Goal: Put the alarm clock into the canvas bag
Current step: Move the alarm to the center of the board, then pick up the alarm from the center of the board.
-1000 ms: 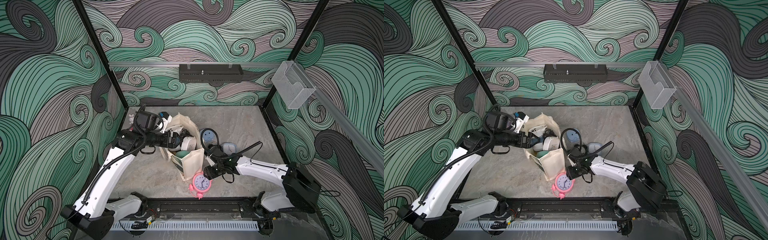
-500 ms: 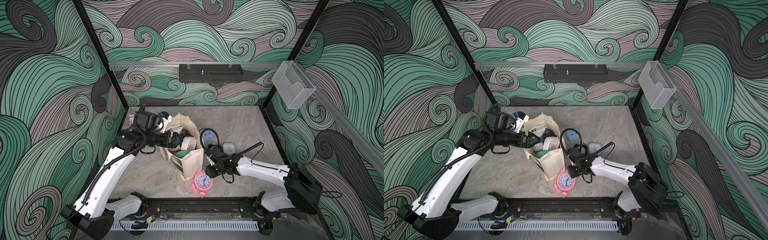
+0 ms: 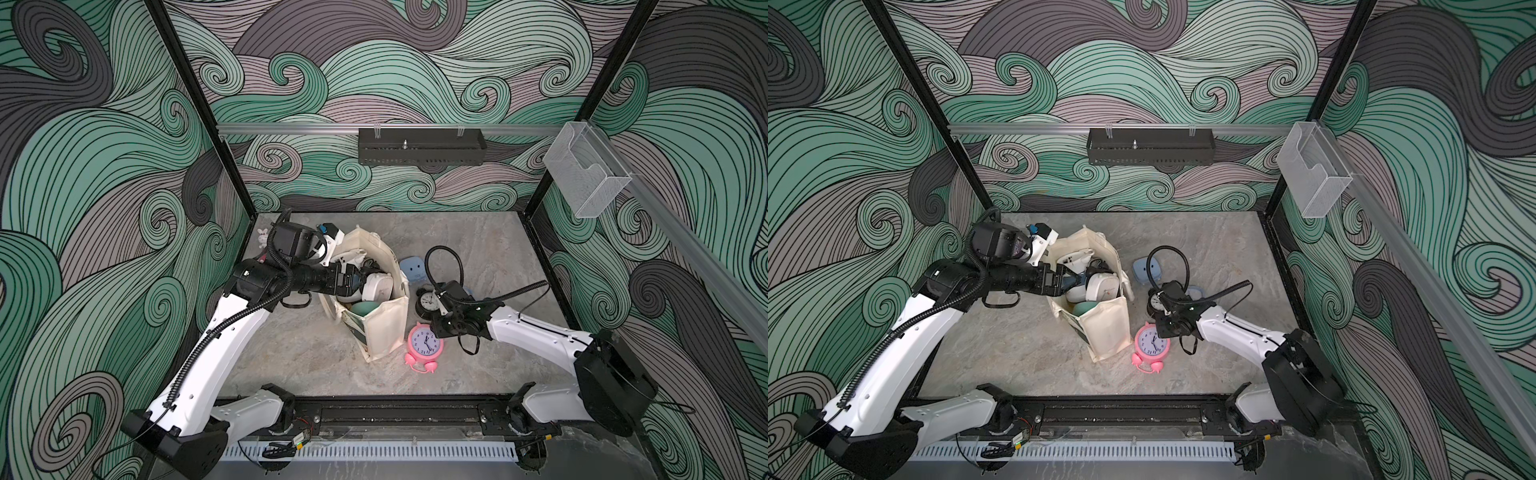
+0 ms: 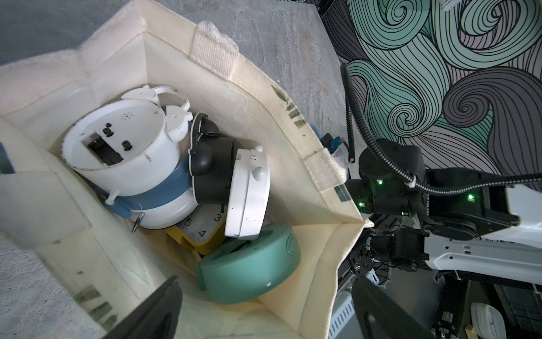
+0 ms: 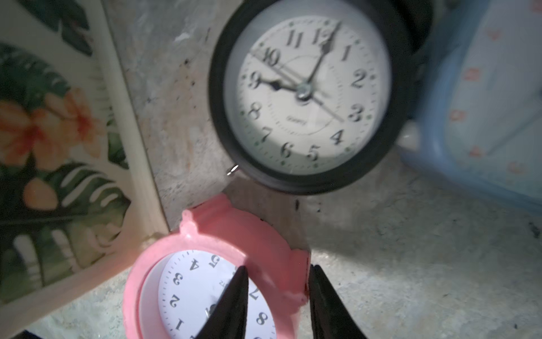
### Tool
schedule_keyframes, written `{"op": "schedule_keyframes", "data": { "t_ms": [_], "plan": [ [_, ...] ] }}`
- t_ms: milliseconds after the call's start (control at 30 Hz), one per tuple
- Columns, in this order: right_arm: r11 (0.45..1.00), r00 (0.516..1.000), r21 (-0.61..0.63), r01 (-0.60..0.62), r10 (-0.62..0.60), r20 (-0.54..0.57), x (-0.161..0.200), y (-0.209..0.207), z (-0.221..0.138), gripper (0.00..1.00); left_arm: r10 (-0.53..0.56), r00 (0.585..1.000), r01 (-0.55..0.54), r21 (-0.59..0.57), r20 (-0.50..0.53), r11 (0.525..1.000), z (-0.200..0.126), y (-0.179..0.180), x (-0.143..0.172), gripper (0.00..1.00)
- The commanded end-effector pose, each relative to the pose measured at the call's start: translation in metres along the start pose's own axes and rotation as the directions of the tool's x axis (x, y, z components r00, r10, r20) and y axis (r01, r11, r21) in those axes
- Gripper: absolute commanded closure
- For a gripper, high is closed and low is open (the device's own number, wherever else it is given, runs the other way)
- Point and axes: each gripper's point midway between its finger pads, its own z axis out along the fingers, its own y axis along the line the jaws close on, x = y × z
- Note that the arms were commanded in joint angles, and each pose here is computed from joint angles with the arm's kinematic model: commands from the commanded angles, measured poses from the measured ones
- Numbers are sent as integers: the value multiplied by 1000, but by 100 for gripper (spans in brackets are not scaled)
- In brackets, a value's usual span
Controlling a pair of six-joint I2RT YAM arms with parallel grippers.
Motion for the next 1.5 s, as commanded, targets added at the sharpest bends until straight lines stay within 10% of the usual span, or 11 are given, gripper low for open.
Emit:
{"op": "schedule_keyframes", "data": {
  "t_ms": [0,367,667,1467],
  "plan": [
    [989,994,110,-98,101,-29,9,-40,6,65,15,1000,-15,14,24,1000,-11,-8,-4,7],
    [949,953,95,-302,298,50,-9,-86,-15,62,26,999,-27,24,34,999,-14,-10,-4,6],
    [978,977,-48,-203,205,50,-18,-50,-34,1,22,999,-25,55,42,998,-18,-17,-4,5],
    [979,980,152,-137,156,-120,-33,-31,21,1,34,997,-38,56,69,998,-21,-18,-2,4]
  ]
}}
